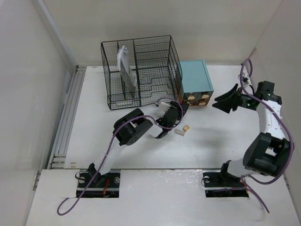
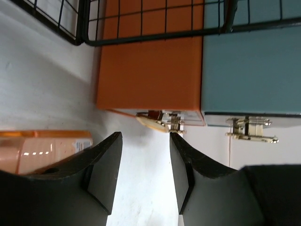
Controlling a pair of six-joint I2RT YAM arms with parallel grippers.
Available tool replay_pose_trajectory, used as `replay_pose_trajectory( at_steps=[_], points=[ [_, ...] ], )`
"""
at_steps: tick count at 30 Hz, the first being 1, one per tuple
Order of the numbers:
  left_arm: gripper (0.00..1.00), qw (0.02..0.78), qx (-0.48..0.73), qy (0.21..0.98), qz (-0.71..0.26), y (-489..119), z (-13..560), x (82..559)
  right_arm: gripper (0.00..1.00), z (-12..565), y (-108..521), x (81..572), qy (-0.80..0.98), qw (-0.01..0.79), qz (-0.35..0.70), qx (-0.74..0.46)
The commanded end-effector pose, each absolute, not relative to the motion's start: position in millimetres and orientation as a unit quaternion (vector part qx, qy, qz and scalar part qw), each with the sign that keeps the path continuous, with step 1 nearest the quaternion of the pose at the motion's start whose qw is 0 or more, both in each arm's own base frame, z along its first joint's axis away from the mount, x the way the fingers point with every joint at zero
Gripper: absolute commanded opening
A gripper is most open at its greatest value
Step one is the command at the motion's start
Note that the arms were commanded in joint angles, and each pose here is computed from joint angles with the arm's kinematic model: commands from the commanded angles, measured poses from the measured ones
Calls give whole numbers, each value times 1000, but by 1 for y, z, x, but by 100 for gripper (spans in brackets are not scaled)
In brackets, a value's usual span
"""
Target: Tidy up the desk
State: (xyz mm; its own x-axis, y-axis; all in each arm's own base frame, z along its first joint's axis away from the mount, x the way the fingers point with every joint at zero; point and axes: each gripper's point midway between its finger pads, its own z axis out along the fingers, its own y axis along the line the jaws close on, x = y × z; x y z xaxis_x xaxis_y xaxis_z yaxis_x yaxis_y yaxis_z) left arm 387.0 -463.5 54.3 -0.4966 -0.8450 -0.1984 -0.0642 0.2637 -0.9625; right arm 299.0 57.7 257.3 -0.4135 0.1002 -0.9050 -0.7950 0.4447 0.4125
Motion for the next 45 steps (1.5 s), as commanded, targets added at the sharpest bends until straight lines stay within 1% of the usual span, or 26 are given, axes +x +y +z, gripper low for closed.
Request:
replay_pose_trajectory(
  at_steps=[1,3,18,19,23,29,31,34,37,45],
  points=[
    [41,398,-350,668,-522,-466,74,399,68,278,67,284,658,509,481,-276],
    [41,398,-350,668,-522,-469,74,401,69,279,68,282,657,512,478,-279],
    [41,403,-360,671,-507,-474,71,411,69,285,70,275,653,522,463,-295],
    [40,401,-364,670,-509,-474,71,411,69,285,70,275,652,524,460,-298],
    [40,403,-366,671,-504,-474,71,412,69,284,71,275,649,525,463,-298],
    [37,410,-368,671,-496,-472,70,420,69,284,71,274,650,523,466,-295],
    [34,410,-368,671,-495,-474,72,422,69,284,71,274,649,525,463,-298],
    [33,410,-368,671,-495,-475,74,422,69,284,72,273,650,523,466,-295],
    [29,410,-368,671,-495,-475,74,422,69,284,72,273,650,523,466,-295],
    [27,408,-355,684,-489,-465,58,411,69,283,72,273,649,525,463,-298]
  ],
)
